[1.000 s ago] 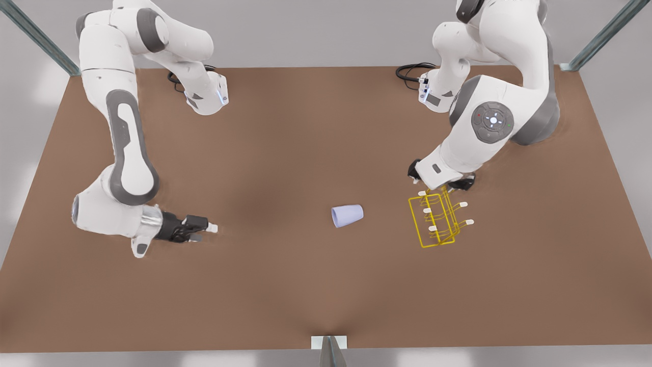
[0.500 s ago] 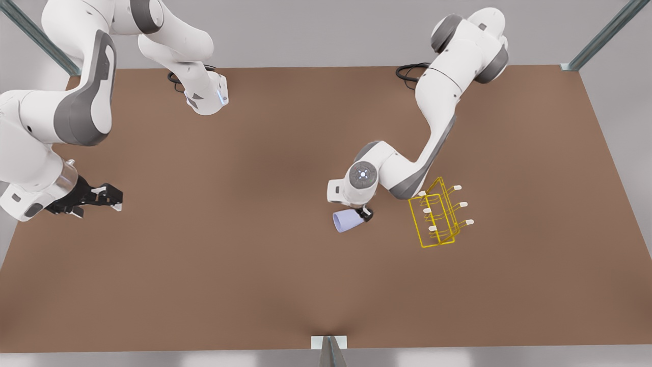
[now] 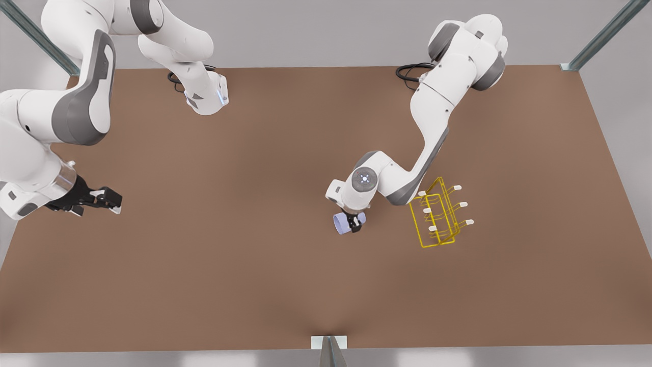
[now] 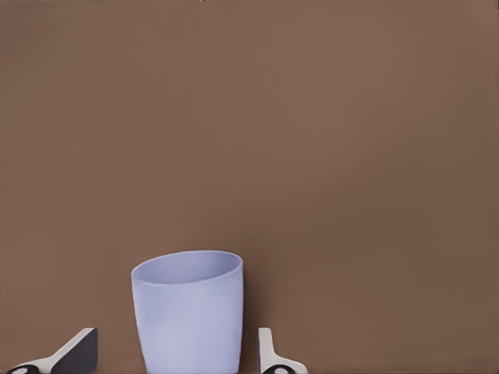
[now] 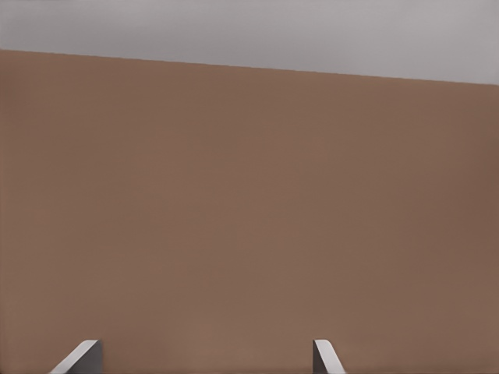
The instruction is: Place the cup on the cup holder
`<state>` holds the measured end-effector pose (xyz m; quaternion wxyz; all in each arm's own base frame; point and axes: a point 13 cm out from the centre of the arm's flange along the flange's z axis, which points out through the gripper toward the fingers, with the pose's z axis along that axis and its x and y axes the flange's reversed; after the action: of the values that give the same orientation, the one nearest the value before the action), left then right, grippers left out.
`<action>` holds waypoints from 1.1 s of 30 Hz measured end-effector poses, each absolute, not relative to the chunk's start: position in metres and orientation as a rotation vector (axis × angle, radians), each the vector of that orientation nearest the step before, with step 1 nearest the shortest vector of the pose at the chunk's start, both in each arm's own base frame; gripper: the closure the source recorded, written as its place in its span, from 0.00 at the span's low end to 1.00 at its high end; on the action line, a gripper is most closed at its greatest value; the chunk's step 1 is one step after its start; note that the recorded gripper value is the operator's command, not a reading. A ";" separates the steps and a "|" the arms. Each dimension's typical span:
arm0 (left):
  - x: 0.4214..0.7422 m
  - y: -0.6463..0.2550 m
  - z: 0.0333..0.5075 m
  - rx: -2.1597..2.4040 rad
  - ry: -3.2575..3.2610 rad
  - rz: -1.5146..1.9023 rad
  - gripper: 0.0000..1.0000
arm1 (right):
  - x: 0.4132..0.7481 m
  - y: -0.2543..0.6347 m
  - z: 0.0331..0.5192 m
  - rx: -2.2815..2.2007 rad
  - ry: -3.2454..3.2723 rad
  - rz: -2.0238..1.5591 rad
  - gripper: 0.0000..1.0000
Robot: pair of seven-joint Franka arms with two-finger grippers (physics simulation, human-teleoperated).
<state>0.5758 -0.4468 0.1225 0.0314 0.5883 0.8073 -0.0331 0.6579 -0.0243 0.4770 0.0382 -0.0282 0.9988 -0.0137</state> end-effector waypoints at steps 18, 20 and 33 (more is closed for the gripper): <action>0.575 -0.396 0.114 2.040 2.398 -0.042 0.00 | 0.661 -0.022 0.475 0.010 3.057 -0.016 0.00; 0.571 -0.394 0.111 2.052 2.403 -0.045 0.00 | 0.662 -0.021 0.472 0.012 3.061 -0.015 0.00; 0.564 -0.402 0.069 2.021 2.430 -0.106 0.00 | 0.664 -0.020 0.469 0.036 3.060 -0.013 0.00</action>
<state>0.5638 -0.4017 0.0690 -0.0103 0.6391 0.7683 -0.0335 0.6641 -0.0199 0.4693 0.0406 0.0117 0.9991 -0.0042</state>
